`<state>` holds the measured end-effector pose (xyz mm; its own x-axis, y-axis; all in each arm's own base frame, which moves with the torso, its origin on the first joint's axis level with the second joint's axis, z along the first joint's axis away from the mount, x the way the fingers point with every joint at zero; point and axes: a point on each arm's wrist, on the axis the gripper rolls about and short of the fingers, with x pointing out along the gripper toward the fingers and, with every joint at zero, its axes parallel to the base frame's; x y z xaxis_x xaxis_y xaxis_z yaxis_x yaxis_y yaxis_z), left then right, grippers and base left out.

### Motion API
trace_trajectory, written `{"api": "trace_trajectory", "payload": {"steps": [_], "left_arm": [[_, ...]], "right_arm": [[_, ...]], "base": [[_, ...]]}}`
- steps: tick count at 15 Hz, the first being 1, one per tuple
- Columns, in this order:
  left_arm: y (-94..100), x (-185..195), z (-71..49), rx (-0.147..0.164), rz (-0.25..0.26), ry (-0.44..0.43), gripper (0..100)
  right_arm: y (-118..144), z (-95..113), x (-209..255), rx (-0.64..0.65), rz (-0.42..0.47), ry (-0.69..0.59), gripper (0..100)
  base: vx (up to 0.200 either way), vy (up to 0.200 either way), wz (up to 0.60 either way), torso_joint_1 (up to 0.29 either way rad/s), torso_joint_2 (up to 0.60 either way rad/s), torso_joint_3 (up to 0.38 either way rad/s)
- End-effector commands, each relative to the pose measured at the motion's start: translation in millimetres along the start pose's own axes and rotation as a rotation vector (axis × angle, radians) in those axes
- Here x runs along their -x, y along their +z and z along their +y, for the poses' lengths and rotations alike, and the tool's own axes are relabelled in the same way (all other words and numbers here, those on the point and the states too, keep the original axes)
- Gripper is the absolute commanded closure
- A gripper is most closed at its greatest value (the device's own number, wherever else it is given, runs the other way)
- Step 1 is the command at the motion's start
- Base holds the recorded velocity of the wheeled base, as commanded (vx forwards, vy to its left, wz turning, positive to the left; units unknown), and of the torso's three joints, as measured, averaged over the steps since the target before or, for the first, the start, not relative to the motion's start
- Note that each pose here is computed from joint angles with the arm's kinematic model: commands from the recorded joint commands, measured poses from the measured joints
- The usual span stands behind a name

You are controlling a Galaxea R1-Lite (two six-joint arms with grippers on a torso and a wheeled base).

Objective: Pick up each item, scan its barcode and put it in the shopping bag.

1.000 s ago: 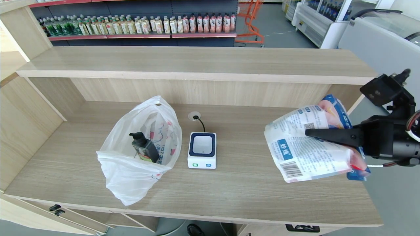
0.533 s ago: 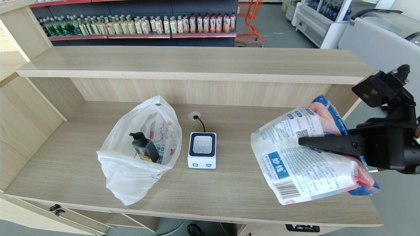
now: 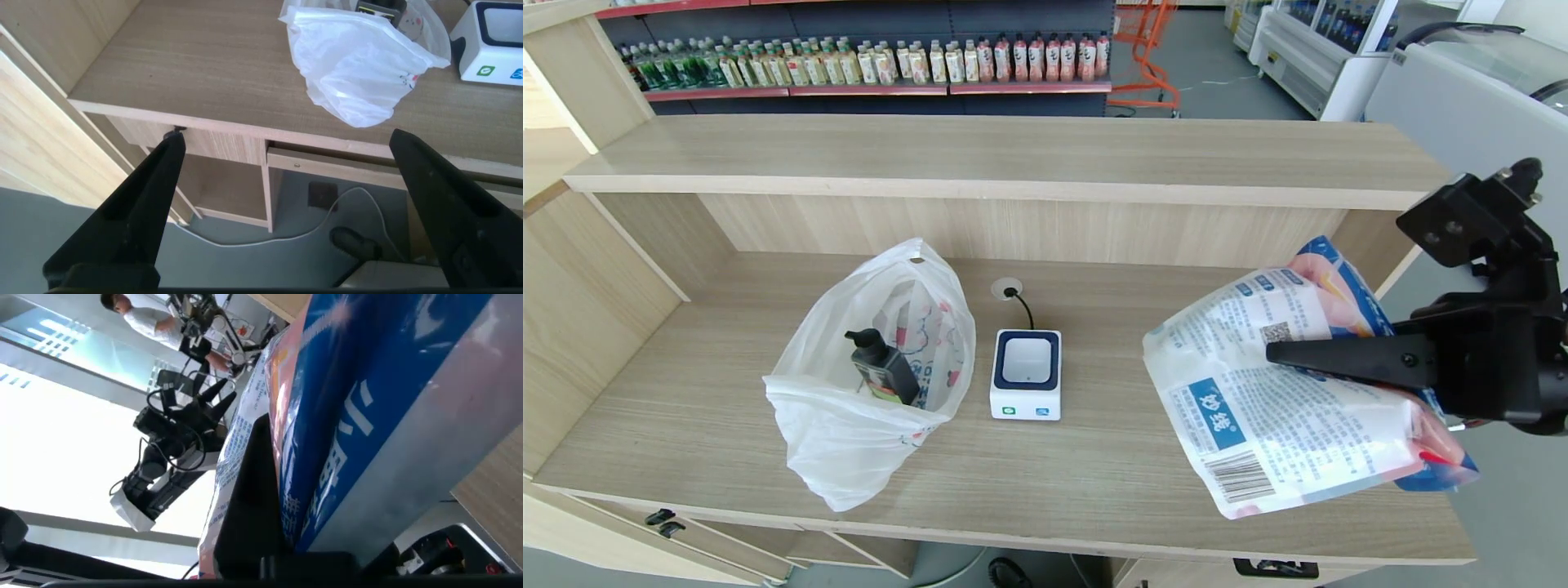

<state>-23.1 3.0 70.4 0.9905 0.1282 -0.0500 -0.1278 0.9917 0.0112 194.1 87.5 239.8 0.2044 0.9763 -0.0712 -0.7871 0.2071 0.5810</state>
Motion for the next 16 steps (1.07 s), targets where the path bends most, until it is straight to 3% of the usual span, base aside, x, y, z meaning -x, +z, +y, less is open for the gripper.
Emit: {"api": "trace_trajectory", "payload": {"steps": [1,16], "left_arm": [[-0.1,0.0,0.0,0.000,0.000,0.000,0],[0.1,0.0,0.0,0.000,-0.001,0.000,0]], "right_arm": [[-0.9,0.7,-1.7,0.000,0.006,0.007,100],[6.4,-1.5,-7.9,0.033,-0.003,0.028,100]], "base": [[0.000,0.000,0.00,0.000,0.00,0.000],[0.000,0.000,0.00,0.000,0.00,0.000]]}}
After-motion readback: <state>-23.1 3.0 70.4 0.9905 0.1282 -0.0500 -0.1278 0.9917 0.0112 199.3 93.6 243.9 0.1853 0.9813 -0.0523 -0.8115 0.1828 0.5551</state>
